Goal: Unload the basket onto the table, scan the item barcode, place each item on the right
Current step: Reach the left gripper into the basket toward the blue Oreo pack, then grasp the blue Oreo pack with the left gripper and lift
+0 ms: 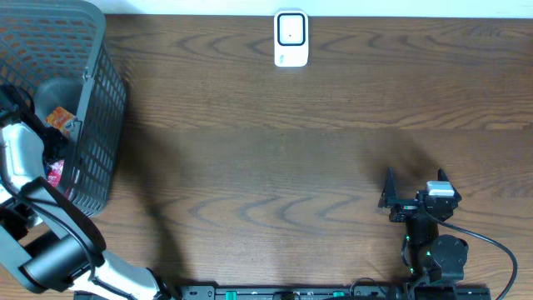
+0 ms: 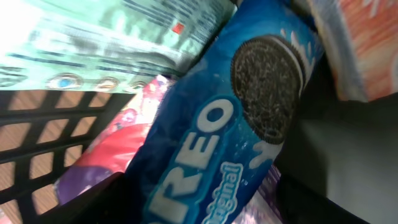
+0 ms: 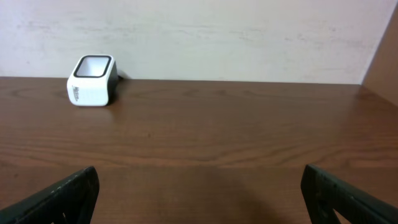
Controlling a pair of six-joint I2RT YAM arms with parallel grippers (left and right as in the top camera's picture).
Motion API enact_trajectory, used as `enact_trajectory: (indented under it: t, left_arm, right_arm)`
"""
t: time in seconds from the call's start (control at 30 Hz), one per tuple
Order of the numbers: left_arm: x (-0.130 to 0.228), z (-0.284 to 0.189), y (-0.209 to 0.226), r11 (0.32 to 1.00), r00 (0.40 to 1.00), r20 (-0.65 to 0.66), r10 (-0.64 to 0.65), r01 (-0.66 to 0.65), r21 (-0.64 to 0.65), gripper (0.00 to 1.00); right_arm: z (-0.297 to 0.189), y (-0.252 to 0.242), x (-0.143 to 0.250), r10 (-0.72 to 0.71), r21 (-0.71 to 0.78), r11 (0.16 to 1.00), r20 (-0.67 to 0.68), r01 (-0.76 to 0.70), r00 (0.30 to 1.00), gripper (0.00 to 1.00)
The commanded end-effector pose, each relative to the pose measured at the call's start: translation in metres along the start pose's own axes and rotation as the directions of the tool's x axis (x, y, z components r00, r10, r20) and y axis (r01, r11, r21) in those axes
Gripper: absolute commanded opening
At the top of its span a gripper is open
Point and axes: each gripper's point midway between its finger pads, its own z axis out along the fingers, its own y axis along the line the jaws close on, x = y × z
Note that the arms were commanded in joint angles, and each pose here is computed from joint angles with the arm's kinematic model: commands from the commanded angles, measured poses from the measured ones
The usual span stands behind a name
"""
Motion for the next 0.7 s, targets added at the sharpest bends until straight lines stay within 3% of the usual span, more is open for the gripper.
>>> enact_trajectory:
  t: [0.0,0.03,0.07,0.1,0.13,0.23,0.33,0.43,0.6,0.67]
  left_arm:
    - [0.014,0.023,-0.002,1.000,0.997,-0.069,0.026,-0.027,-0.006,0.66]
    - [0.016,0.027,-0.003,1.000,0.996,-0.079,0.030,-0.030,-0.005,0.60]
    - [0.019,0.031,-0.005,0.999,0.995,-0.091,0.033,-0.034,-0.004,0.36]
    - [0.019,0.031,-0.005,0.999,0.995,-0.092,0.034,-0.034,-0.004,0.25]
    - [0.017,0.030,-0.004,1.000,0.996,-0.083,0.031,-0.031,-0.005,0.08]
    - [0.002,0.015,0.001,1.000,1.000,-0.030,0.006,-0.007,-0.010,0.07]
    - [-0.024,-0.022,0.013,0.992,0.988,0.088,-0.126,0.127,-0.002,0.07]
    - [-0.049,-0.067,0.010,0.980,0.956,0.229,-0.185,0.162,0.114,0.07]
    - [-0.090,-0.180,-0.008,0.914,0.820,0.510,-0.261,0.041,0.403,0.07]
    - [-0.094,-0.219,-0.010,0.890,0.761,0.582,-0.287,-0.014,0.456,0.07]
  right_arm:
    - [0.000,-0.001,0.001,0.018,0.006,1.000,-0.001,-0.018,1.000,0.99]
    - [0.000,-0.001,0.001,0.018,0.006,1.000,-0.001,-0.018,1.000,0.99]
    - [0.000,-0.001,0.001,0.018,0.006,1.000,-0.001,-0.018,1.000,0.99]
    - [0.000,-0.001,0.001,0.018,0.006,1.000,-0.001,-0.018,1.000,0.99]
    - [0.000,-0.001,0.001,0.018,0.006,1.000,-0.001,-0.018,1.000,0.99]
    - [0.000,-0.001,0.001,0.018,0.006,1.000,-0.001,-0.018,1.000,0.99]
    - [0.000,-0.001,0.001,0.018,0.006,1.000,-0.001,-0.018,1.000,0.99]
    - [0.000,-0.001,0.001,0.018,0.006,1.000,-0.001,-0.018,1.000,0.99]
    - [0.000,-0.001,0.001,0.018,0.006,1.000,-0.001,-0.018,1.000,0.99]
    - [0.000,-0.001,0.001,0.018,0.006,1.000,-0.001,-0.018,1.000,0.99]
